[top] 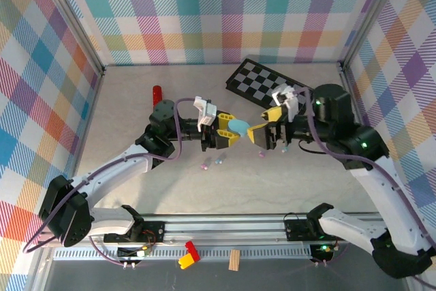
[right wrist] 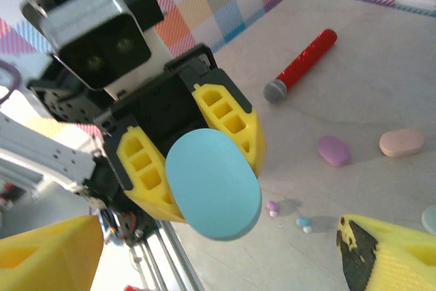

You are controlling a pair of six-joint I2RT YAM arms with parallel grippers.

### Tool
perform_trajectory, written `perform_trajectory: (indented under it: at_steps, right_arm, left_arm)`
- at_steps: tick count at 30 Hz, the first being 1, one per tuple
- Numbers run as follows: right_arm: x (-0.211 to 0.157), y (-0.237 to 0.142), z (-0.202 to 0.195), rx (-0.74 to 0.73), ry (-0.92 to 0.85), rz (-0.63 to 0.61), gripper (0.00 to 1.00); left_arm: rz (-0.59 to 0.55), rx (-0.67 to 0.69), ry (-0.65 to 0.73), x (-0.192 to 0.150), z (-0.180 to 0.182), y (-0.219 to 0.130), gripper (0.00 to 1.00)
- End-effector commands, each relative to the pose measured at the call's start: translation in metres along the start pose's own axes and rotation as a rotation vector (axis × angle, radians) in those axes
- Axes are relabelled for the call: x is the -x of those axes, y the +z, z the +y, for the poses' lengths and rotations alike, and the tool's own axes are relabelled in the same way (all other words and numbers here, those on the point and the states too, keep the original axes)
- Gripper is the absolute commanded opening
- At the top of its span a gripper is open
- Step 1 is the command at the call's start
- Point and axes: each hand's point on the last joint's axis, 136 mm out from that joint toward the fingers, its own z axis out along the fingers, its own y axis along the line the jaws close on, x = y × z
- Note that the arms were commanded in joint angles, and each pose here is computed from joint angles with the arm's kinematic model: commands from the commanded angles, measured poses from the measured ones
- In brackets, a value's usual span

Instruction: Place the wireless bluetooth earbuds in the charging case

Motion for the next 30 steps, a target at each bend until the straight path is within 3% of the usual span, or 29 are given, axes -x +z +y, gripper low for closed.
perform_trajectory:
  at_steps: [1,5,10,15,22,26,30]
  right_arm:
    - [-0.014,0.01,-0.012,-0.068,-0.092,0.091,0.89]
    - [-0.013,0.021,-0.015,-0.07,-0.11,0.115,0.89]
    - [-0.01,0.028,-0.037,-0.174,-0.084,0.13,0.9]
    - [0.005,0.024,-0.052,-0.274,-0.059,0.06,0.89]
    - [0.018,0.024,-0.06,-0.295,-0.048,0.013,0.89]
    - [0.021,0.028,-0.066,-0.284,-0.023,0.006,0.89]
    - [0.022,0.031,-0.056,-0.114,0.033,-0.023,0.86]
  left_arm:
    - [-0.001,-0.019,0.023,0.01,-0.007,-0.002,0.4]
    - [-0.003,-0.021,0.026,0.013,-0.008,-0.002,0.4]
    - [-0.001,-0.019,0.024,0.012,-0.007,-0.002,0.4]
    - [0.004,-0.018,0.026,0.008,-0.007,-0.002,0.4]
    - [0.006,-0.022,0.032,0.006,-0.004,0.001,0.4]
    - [0.001,-0.036,0.035,0.009,-0.005,0.001,0.4]
    - [-0.001,-0.036,0.04,0.01,-0.005,0.001,0.4]
